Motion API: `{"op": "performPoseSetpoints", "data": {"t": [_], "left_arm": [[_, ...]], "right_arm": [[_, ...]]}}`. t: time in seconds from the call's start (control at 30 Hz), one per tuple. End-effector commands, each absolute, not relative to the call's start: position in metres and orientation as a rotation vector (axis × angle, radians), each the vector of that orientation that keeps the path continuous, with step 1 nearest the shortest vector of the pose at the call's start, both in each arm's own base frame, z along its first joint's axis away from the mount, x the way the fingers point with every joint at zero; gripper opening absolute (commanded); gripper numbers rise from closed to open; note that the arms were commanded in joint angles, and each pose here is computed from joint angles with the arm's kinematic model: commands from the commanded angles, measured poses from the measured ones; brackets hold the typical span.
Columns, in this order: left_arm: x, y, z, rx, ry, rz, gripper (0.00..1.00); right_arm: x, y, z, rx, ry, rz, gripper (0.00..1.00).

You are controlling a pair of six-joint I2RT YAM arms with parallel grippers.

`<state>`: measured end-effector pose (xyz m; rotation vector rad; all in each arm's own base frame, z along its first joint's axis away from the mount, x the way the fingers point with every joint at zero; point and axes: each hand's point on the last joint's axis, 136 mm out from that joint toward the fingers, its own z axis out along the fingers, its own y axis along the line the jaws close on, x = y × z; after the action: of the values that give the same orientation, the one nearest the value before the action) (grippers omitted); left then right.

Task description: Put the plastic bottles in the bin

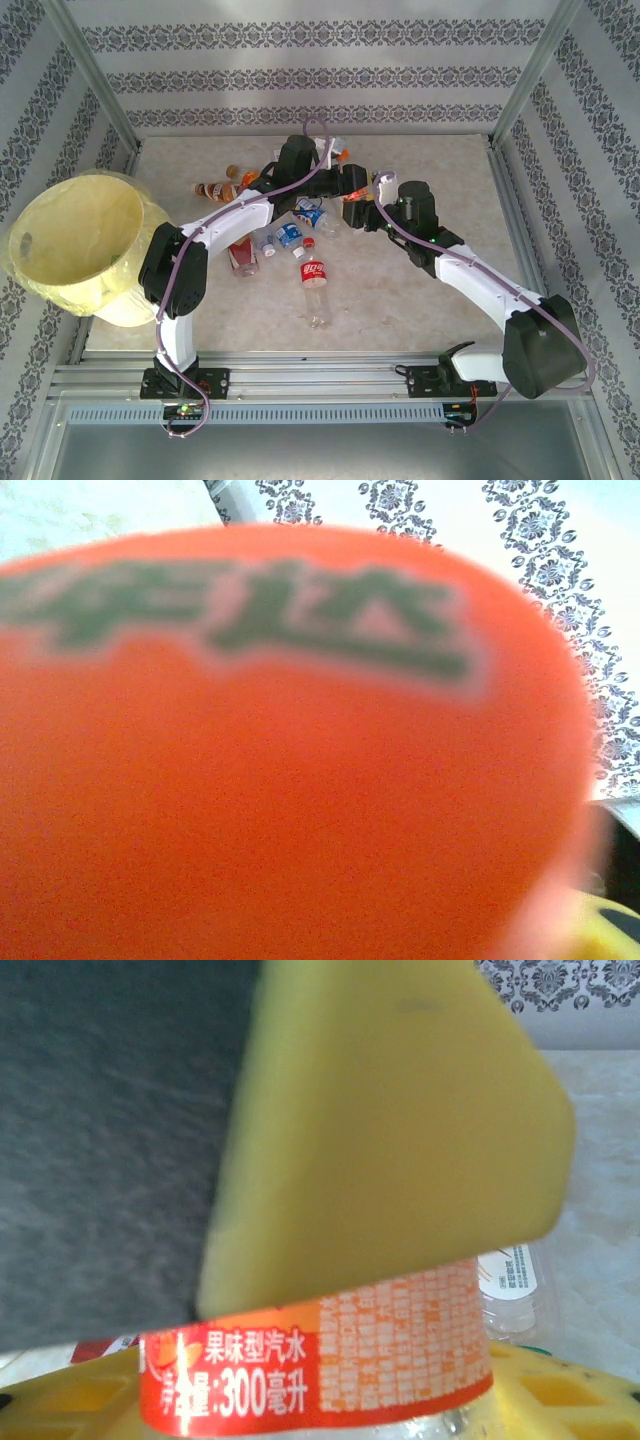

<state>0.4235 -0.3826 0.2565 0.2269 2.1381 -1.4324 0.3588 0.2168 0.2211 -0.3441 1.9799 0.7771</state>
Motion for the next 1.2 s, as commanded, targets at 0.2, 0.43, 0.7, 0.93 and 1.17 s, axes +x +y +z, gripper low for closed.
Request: {"op": "performPoseSetpoints", "data": {"t": [0.2,0.43,0.7,0.93,1.17], "left_arm": [[0.421,-0.373,0.279,0.243,2.113,-1.342,0.53],[0.426,-0.352,0.282,0.202,2.130,-1.230,0.52],[0.426,-0.316,0.290,0.158,2.145,-1.054,0.53],[0.428,-0.282,0.296,0.098,2.162,-0.925,0.53],[0.425,-0.241,0.312,0.040,2.151,-0.799,0.53]], "right_arm": [[0.341,0.223,0.240,-0.501,1.942,0.808,0.93],[0.332,0.210,0.246,-0.540,1.920,0.714,0.98],[0.326,0.197,0.261,-0.511,1.820,0.648,0.98],[0.330,0.186,0.269,-0.457,1.744,0.587,0.98],[0.335,0.187,0.269,-0.435,1.732,0.593,0.98]]}}
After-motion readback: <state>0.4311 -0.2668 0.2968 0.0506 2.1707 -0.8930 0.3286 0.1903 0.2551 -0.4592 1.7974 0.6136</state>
